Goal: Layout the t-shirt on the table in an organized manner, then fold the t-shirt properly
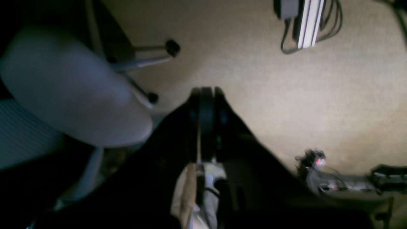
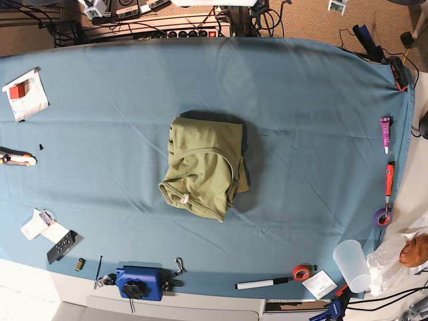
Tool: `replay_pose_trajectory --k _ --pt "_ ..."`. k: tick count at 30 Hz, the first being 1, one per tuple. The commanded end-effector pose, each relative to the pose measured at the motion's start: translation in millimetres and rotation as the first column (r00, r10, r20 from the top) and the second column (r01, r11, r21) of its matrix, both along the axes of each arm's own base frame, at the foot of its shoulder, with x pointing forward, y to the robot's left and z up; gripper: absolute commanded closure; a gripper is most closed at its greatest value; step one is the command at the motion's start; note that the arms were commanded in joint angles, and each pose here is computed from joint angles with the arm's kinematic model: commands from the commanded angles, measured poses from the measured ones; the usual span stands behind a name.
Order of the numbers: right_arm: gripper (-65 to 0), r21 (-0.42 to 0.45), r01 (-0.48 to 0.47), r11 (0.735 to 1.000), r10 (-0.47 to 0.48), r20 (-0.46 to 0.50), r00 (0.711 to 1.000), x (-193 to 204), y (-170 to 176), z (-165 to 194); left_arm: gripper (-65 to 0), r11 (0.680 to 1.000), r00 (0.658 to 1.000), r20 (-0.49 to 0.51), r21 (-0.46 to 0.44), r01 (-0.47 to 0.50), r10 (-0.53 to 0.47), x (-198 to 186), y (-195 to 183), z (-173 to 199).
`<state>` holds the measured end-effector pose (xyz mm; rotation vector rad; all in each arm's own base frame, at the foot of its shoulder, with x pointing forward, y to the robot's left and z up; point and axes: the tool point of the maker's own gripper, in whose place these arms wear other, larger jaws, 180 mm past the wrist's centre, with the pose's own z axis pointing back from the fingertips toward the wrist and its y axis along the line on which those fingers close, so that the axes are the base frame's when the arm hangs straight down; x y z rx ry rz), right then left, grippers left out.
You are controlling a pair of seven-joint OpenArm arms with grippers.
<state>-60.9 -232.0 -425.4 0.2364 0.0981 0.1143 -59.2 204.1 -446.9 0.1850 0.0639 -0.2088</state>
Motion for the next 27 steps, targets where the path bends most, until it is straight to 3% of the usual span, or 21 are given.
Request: replay_pose_trajectory --k 1,9,13,18,22,27 --pt "0.0 0.000 0.001 1.000 -0.001 -0.011 1.000 -3 -5 -2 0.0 1.000 1.000 -0.025 0.009 -0.008 0.008 -9 4 -4" --pt "0.0 0.021 0.116 0.993 -0.112 -0.135 0.984 -19 -17 -50 0.0 0.999 0.983 -0.183 -0.042 -0.034 0.026 -45 16 -65" --pt "0.0 0.034 0.085 0.996 -0.075 -0.230 0.970 -37 -18 -73 0.0 0.993 0.970 -0.233 -0.085 -0.085 0.063 -59 17 -92" --pt "0.0 0.031 -0.041 0.999 0.048 -0.270 0.962 -46 -19 -104 0.0 0.988 0.970 -0.215 -0.082 -0.133 0.113 -61 19 -121" --pt "0.0 0.050 -0.126 0.991 0.134 -0.236 0.963 -41 -6 -129 0.0 0.981 0.976 -0.159 -0.104 -0.166 0.148 -55 10 -143" --pt "0.0 0.058 -0.151 0.987 0.154 -0.049 0.987 -4 13 -162 0.0 0.968 0.981 0.011 -0.162 -0.189 0.194 -33 -8 -167"
